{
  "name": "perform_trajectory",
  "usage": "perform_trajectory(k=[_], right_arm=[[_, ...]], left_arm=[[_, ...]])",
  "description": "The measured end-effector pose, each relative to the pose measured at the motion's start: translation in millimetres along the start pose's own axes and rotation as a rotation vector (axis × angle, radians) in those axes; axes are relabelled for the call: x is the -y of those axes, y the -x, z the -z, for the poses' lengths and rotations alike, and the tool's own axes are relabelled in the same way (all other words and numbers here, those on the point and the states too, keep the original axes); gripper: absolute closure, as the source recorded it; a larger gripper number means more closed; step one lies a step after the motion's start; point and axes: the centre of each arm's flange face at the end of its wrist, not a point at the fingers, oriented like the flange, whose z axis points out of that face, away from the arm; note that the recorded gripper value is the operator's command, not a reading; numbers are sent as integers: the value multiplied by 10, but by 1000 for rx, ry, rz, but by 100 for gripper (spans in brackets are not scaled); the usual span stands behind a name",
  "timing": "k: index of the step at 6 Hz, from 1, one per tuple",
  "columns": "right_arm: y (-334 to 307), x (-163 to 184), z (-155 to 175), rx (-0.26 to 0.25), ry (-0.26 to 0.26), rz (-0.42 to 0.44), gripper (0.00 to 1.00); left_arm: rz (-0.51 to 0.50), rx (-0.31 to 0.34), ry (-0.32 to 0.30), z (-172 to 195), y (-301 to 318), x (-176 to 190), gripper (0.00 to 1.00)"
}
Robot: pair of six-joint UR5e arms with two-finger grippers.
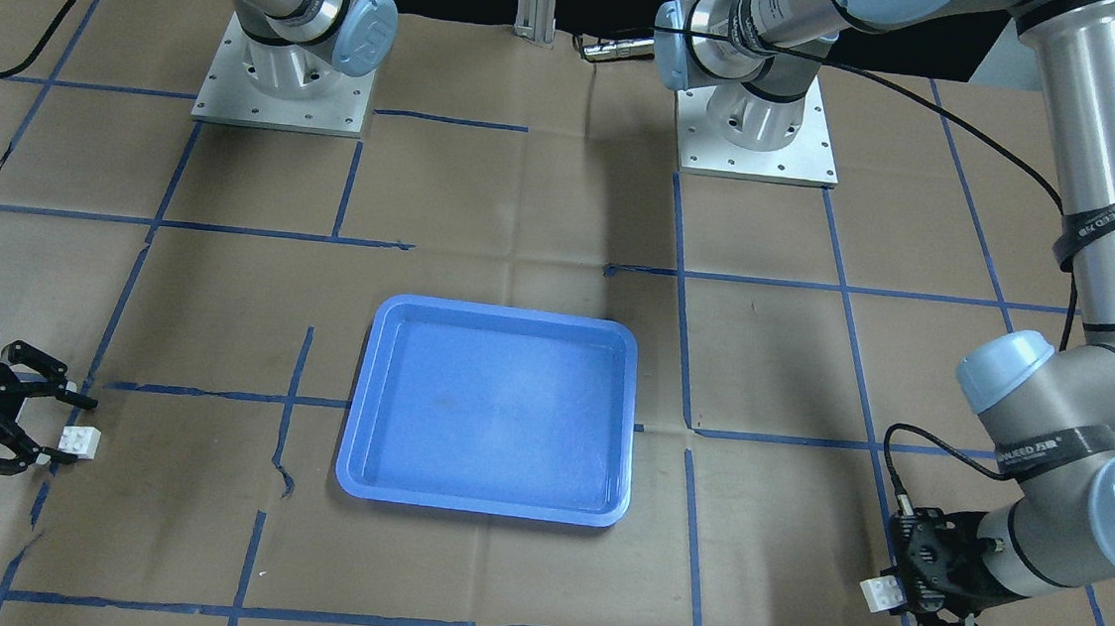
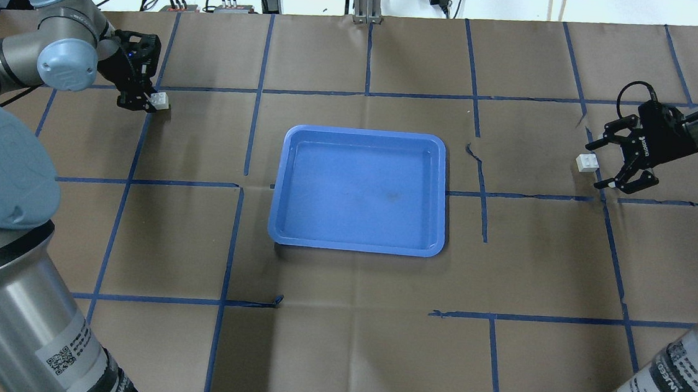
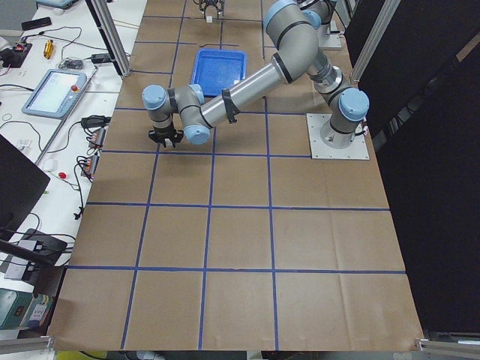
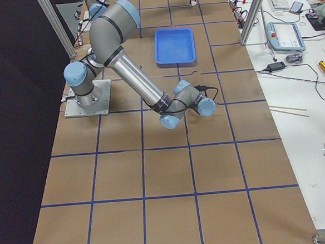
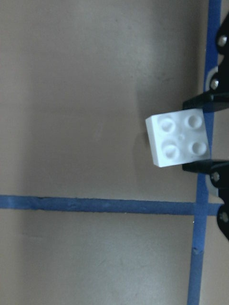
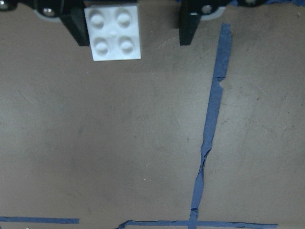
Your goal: Assemble white blocks and place on blue tray
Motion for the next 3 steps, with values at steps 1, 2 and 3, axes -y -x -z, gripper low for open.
perform_trajectory(k=[1,2,3], right_arm=[[1,-1,-1,0,0,1,64],[0,-1,0,0,1,2,78],[-6,3,13,-1,3,4,83]], left_arm=[[-15,4,-1,114,-65,545,83],[-48,0,-16,177,-196,1220,83],[-96,-20,-47,168,-408,1864,83]])
